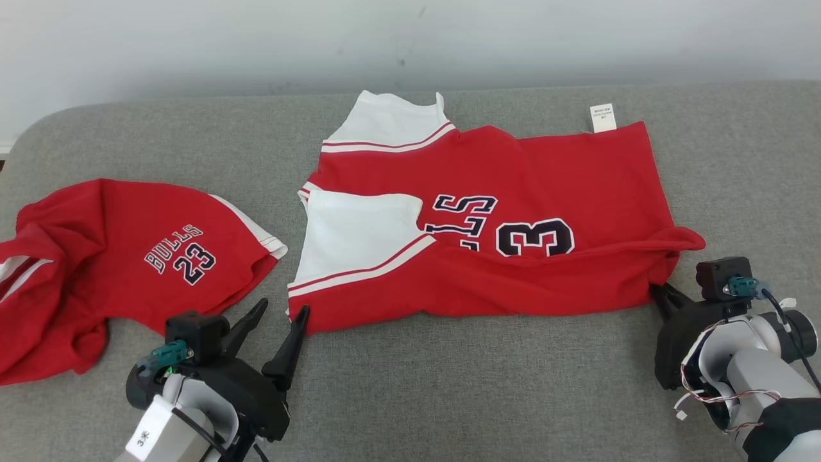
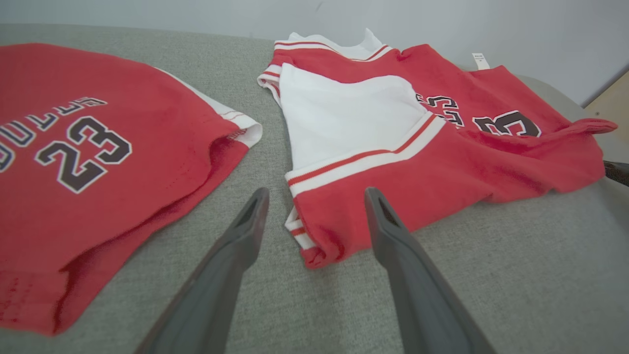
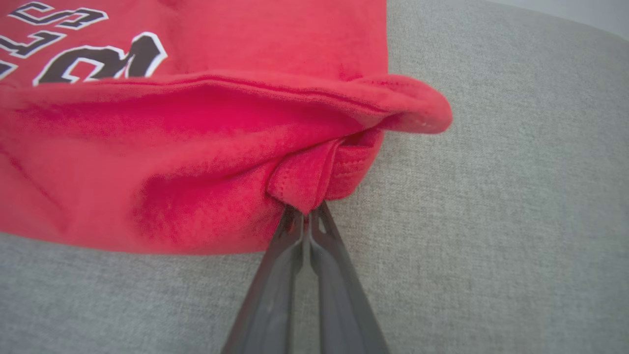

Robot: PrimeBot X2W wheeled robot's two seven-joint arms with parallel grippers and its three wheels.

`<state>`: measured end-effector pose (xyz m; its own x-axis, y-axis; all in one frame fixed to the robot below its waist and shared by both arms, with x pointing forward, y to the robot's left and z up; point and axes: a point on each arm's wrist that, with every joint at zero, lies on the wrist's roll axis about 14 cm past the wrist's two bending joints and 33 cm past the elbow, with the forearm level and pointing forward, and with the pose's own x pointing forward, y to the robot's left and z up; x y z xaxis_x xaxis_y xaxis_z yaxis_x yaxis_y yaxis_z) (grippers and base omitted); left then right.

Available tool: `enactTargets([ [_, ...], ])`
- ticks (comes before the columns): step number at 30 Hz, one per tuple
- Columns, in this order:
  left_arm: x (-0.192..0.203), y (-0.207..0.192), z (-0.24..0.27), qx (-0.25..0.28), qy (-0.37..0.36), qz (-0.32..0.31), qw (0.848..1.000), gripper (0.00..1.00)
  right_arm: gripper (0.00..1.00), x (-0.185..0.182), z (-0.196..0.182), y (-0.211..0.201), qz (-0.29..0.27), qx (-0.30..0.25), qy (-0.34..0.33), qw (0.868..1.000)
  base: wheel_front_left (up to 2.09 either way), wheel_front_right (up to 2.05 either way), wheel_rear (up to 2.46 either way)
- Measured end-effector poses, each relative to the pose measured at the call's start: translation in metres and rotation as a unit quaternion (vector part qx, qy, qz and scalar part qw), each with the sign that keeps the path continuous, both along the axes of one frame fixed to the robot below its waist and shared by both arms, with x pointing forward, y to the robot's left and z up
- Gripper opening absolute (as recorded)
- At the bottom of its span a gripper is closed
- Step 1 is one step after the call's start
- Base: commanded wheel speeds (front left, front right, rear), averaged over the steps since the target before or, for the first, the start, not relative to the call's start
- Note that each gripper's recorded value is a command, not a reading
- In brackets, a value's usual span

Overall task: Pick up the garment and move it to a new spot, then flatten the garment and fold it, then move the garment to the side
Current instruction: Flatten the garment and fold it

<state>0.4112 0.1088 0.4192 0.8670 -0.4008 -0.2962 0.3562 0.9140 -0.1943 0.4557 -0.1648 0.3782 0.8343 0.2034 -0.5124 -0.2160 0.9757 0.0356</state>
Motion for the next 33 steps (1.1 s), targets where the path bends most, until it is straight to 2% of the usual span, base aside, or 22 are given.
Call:
enactTargets([
  [5,-0.016,-0.011,-0.016,0.011,0.020,-0.025,0.999,1.00,0.00,-0.005,-0.002,-0.011,-0.012,-0.007,0.001,1.000,0.00,0.00,0.00],
  [13,-0.019,-0.015,-0.027,0.015,0.037,-0.028,0.999,1.00,0.00,-0.006,0.000,-0.011,-0.010,-0.008,-0.001,1.000,0.00,0.00,0.00],
  [14,-0.019,-0.015,-0.029,0.012,0.042,-0.026,0.999,0.85,0.00,-0.006,0.001,-0.010,-0.007,-0.009,-0.001,1.000,0.00,0.00,0.00],
  [15,-0.018,-0.015,-0.030,0.012,0.044,-0.024,0.999,0.42,0.00,-0.006,0.000,-0.011,-0.008,-0.009,-0.001,1.000,0.00,0.00,0.00],
  [16,-0.019,-0.016,-0.031,0.012,0.046,-0.026,0.999,0.03,0.00,-0.007,0.000,-0.012,-0.008,-0.009,-0.001,1.000,0.00,0.00,0.00],
  [17,-0.019,-0.018,-0.032,0.010,0.047,-0.028,0.998,0.00,0.00,-0.007,0.000,-0.012,-0.009,-0.010,0.000,1.000,0.00,0.00,0.00],
  [33,-0.027,-0.008,-0.035,0.027,0.053,-0.027,0.998,0.00,0.00,-0.019,0.002,-0.023,-0.020,-0.008,-0.004,1.000,0.00,0.00,0.00],
])
